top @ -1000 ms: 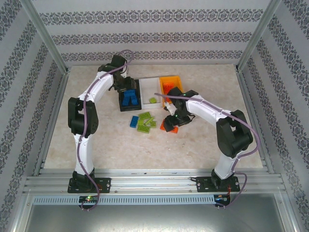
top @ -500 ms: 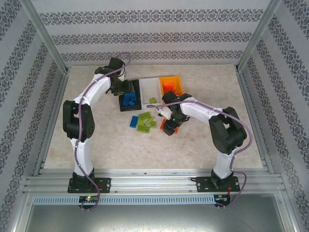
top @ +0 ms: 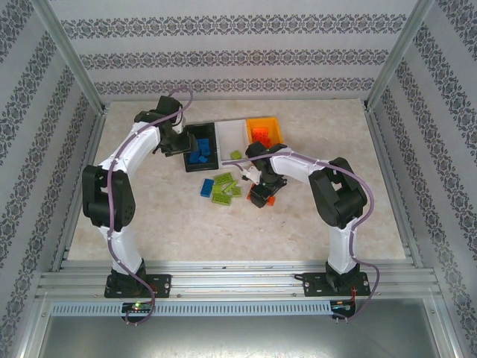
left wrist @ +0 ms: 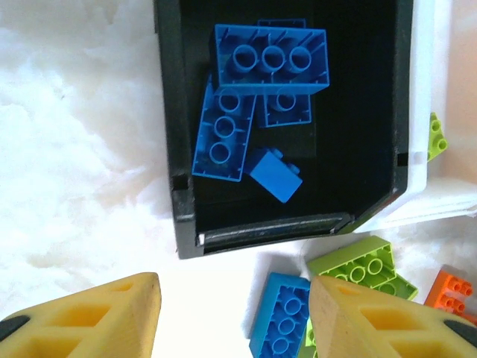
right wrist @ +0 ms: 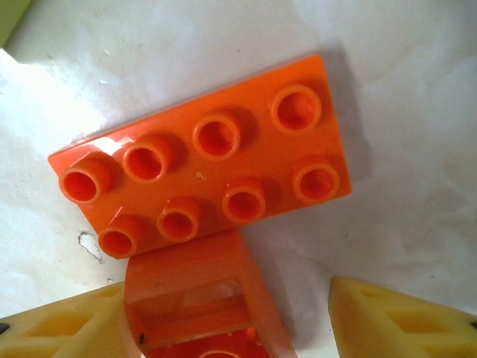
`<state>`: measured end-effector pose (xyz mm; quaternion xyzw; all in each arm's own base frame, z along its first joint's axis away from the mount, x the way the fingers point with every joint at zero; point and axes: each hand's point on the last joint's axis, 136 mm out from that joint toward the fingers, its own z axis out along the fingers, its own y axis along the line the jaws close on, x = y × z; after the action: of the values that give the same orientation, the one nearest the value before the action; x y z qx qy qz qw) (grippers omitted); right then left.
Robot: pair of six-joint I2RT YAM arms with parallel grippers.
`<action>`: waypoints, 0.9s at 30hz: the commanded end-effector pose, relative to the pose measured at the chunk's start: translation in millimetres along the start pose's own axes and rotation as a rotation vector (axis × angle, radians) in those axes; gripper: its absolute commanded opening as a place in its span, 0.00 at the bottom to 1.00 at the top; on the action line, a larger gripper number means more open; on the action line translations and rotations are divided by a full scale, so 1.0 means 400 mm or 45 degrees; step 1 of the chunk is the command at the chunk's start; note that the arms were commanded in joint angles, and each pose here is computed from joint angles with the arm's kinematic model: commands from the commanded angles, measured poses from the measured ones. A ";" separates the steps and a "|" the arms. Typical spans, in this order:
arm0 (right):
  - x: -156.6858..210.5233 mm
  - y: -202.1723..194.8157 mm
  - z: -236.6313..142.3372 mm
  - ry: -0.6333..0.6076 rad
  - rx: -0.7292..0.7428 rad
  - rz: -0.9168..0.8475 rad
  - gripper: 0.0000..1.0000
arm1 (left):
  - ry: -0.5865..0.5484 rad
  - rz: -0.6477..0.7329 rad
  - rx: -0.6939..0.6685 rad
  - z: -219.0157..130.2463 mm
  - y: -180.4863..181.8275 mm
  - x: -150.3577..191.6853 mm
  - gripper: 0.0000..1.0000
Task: Sort the legos into containers by color
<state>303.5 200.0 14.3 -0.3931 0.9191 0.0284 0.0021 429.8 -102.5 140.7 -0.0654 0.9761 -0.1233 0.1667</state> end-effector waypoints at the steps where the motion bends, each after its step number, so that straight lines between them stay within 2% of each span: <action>1: 0.026 -0.012 -0.006 0.050 0.025 0.075 0.54 | -0.038 0.016 -0.020 -0.040 0.025 0.007 0.56; 3: 0.040 -0.011 -0.013 0.063 0.029 0.100 0.44 | -0.037 0.010 -0.021 -0.041 0.034 0.018 0.56; 5: 0.055 -0.003 -0.021 0.064 0.029 0.114 0.39 | -0.037 0.001 -0.015 -0.040 0.040 0.028 0.56; 10: 0.086 0.005 -0.078 0.002 0.033 0.196 0.39 | -0.037 -0.005 -0.001 -0.040 0.041 0.041 0.56; 14: 0.083 -0.018 -0.166 -0.150 -0.039 0.401 0.39 | -0.041 0.003 0.018 -0.044 0.033 0.043 0.56; 18: 0.044 -0.081 -0.271 -0.340 -0.137 0.656 0.39 | -0.051 0.010 0.048 -0.055 0.021 0.043 0.56; 23: -0.051 -0.154 -0.392 -0.557 -0.235 0.839 0.39 | -0.050 0.016 0.069 -0.066 0.011 0.055 0.56; 27: -0.132 -0.220 -0.428 -0.646 -0.304 0.970 0.39 | -0.037 0.033 0.099 -0.072 -0.013 0.080 0.56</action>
<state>385.0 156.0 177.9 -0.0589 0.9658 0.1792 0.1776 397.3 -97.4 149.8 -0.0653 0.9720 -0.1437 0.1743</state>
